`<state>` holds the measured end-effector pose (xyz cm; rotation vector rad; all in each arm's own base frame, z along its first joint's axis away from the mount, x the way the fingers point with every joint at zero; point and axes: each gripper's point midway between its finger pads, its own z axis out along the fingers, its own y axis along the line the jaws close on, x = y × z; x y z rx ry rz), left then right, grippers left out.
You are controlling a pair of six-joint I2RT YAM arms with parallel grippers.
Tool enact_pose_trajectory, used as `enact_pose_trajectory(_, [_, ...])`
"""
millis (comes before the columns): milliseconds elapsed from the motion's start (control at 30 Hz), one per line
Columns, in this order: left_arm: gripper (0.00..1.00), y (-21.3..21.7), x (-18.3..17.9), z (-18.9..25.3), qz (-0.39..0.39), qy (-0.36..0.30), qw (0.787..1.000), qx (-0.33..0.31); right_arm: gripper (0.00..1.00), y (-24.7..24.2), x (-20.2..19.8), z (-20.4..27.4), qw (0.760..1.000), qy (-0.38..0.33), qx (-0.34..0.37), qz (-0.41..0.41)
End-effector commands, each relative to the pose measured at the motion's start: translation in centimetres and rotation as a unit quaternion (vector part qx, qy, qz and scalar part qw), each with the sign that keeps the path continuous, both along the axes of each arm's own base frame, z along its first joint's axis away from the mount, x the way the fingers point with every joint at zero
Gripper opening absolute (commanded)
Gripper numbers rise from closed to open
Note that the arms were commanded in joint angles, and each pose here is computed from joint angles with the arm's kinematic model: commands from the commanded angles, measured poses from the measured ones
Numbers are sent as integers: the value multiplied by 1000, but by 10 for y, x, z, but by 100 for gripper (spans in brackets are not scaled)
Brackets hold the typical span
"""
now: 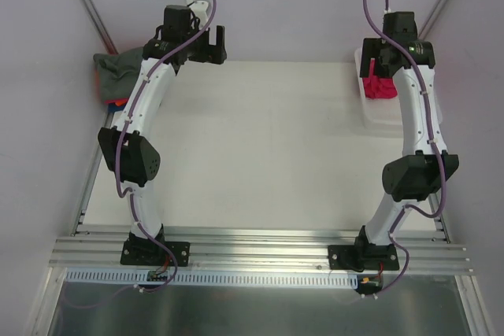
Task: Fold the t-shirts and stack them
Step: Grab crumpled tshirt from bin with the right arm
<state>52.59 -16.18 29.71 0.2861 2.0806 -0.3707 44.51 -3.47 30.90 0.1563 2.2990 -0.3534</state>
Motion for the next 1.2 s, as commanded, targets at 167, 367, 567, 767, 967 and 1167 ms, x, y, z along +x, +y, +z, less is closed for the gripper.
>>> enact_pose_trajectory(167, [99, -9, -7, 33, -13, -32, 999, -26, 97, -41, 1, 36, 990, -38, -126, -46])
enact_pose_trajectory(367, [99, -12, -10, 35, -16, -31, 999, -33, 97, -4, 23, 44, 992, -114, -46, 38])
enact_pose_trajectory(567, [99, -14, -11, 42, -21, -36, 998, -39, 99, 7, 48, 24, 991, -132, 4, 33])
enact_pose_trajectory(767, [99, -18, -13, 25, -19, -27, 999, -10, 99, -7, 72, -12, 994, -106, 3, 10])
enact_pose_trajectory(967, [99, -25, -22, 14, -40, -19, 999, 4, 88, -26, 108, -51, 995, -88, 44, -23])
enact_pose_trajectory(1167, [99, -23, -32, -17, -42, 20, 999, 13, 84, -45, 136, -95, 994, -67, 81, -20])
